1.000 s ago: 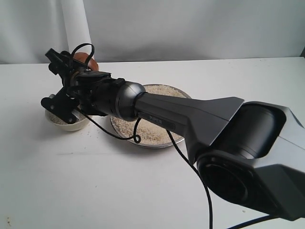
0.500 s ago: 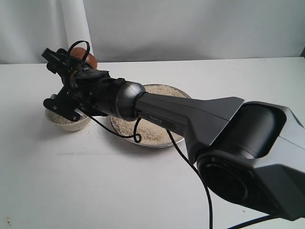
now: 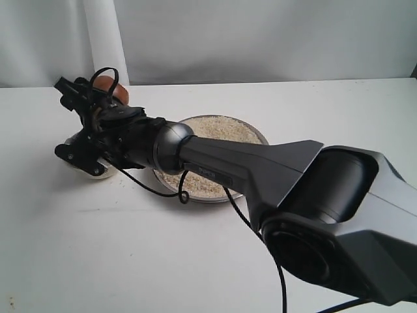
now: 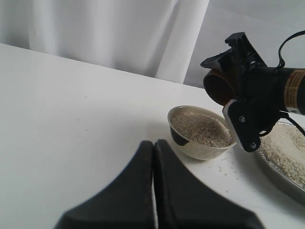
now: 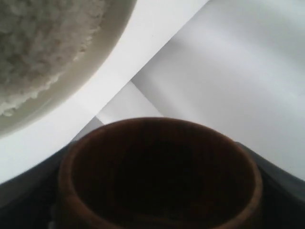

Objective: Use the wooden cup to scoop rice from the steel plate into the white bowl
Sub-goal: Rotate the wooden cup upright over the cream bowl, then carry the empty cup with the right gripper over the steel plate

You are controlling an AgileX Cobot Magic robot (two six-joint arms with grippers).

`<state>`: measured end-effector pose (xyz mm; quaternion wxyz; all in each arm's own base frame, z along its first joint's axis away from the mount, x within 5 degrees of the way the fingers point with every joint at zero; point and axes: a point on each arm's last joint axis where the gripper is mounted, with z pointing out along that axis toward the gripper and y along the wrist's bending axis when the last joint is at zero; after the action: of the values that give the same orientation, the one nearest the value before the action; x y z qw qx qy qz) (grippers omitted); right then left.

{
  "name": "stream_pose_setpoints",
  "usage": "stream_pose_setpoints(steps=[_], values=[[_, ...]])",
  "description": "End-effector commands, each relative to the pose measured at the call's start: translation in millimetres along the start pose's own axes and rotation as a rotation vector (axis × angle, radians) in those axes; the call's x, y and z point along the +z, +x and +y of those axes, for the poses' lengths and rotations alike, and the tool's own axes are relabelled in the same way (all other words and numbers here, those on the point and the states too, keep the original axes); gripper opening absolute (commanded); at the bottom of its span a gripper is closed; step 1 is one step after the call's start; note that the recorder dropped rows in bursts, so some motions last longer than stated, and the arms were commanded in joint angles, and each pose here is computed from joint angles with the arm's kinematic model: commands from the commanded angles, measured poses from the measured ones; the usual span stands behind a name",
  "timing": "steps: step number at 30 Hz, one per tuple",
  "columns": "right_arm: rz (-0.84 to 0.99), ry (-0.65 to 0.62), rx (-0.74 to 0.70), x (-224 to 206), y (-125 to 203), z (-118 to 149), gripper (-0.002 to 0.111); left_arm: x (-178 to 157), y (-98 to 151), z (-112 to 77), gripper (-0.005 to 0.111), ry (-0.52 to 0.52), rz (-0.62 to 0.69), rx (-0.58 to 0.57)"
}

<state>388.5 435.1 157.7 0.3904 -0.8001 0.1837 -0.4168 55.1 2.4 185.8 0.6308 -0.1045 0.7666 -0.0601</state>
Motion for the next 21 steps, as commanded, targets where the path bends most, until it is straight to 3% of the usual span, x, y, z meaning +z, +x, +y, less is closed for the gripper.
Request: stream_pose_setpoints(steps=[1, 3, 11, 15, 21], values=[[-0.005, 0.033, 0.258, -8, 8, -16, 0.0, -1, -3, -1.0, 0.0, 0.009, -0.017, -0.005], [0.005, 0.023, 0.333, -10, 11, -17, 0.0, -1, -3, -1.0, 0.0, 0.009, -0.017, -0.005], [0.064, -0.152, 0.893, -37, 50, -32, 0.0, -1, -3, -1.0, 0.0, 0.009, -0.017, -0.005], [0.102, -0.365, 0.995, -57, 85, -26, 0.0, -1, -3, -1.0, 0.0, 0.009, -0.017, -0.005], [0.162, -0.723, 1.056, -83, 138, 7, 0.0, -1, -3, -1.0, 0.0, 0.009, -0.017, -0.005]])
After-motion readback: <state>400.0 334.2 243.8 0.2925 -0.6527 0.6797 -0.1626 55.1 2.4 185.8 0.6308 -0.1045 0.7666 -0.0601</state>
